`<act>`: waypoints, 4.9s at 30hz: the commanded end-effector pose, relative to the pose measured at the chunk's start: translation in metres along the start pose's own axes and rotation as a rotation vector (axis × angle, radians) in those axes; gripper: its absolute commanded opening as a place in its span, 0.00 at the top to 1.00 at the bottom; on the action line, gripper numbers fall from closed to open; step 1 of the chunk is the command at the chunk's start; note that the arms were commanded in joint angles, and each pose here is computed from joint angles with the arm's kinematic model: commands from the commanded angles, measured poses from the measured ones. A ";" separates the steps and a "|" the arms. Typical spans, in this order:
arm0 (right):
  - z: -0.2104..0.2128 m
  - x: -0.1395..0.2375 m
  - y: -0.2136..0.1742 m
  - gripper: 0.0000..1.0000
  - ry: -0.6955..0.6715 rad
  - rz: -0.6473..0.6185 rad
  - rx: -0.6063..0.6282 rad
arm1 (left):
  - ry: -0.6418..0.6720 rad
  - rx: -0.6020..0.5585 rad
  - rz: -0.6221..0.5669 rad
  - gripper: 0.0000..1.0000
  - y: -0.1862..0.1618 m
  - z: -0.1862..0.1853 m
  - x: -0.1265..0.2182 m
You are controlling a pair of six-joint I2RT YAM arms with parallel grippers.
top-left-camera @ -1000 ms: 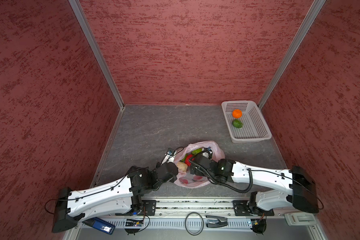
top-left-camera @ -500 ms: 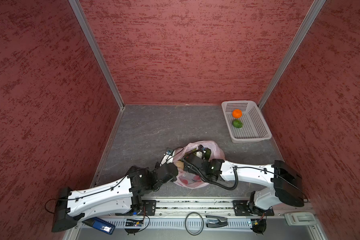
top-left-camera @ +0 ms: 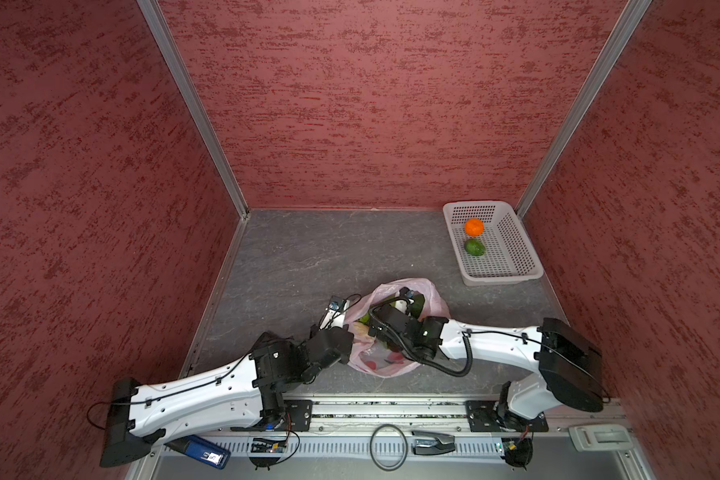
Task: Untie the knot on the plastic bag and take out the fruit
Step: 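Lower the right gripper onto the red apple while the left gripper holds the bag rim, then close the right gripper on the red apple and lift it out, then carry the red apple to the white basket and open the right gripper, then move the right gripper back over the pink bag opening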
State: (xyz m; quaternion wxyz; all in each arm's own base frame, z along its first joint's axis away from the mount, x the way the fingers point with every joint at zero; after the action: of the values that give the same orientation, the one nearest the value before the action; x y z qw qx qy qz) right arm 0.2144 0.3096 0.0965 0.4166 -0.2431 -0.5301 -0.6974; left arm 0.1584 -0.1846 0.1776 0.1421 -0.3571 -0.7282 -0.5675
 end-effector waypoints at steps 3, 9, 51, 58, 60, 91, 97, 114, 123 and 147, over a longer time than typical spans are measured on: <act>0.011 -0.012 0.014 0.07 0.018 0.001 -0.043 | -0.011 -0.014 0.001 1.00 -0.002 -0.003 -0.003; 0.008 -0.032 0.007 0.08 0.000 0.041 -0.061 | -0.012 -0.002 -0.010 1.00 0.001 -0.003 -0.004; 0.038 0.037 0.015 0.54 0.291 0.109 0.159 | -0.019 0.026 -0.100 1.00 0.032 -0.004 0.000; 0.032 0.063 0.022 0.55 0.279 0.088 0.180 | -0.010 0.032 -0.102 1.00 0.032 -0.001 0.000; 0.034 0.070 0.025 0.55 0.287 0.081 0.181 | -0.007 0.032 -0.101 1.00 0.032 0.000 0.000; -0.010 0.234 0.121 0.59 0.268 -0.170 0.067 | 0.009 0.020 -0.112 1.00 0.044 -0.005 -0.001; -0.079 0.224 0.173 0.60 0.113 -0.266 -0.026 | 0.003 0.015 -0.106 1.00 0.044 -0.009 -0.003; -0.276 0.074 0.280 0.60 -0.238 -0.330 -0.257 | -0.012 0.010 -0.107 1.00 0.047 -0.025 -0.002; -0.307 0.027 0.266 0.28 -0.340 -0.182 -0.248 | -0.020 0.005 -0.133 1.00 0.052 -0.028 0.002; -0.123 0.164 0.151 0.16 0.023 -0.093 -0.034 | -0.048 -0.007 -0.141 1.00 0.051 -0.029 0.004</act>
State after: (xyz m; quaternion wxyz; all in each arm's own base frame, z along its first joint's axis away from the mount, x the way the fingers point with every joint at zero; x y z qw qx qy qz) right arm 0.3041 0.1097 0.2924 0.3253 -0.1779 -0.5516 -0.7472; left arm 0.1838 -0.2026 0.2207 0.0944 -0.3214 -0.7502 -0.5701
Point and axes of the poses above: each gripper's point midway between its finger pads, its own x axis back along the fingers, its own z axis along the line the jaws close on, y = z × x, the point moved 2 cm from there along x, back along the fingers, and after that the axes turned 15 degrees about x, right-handed, at the moved point
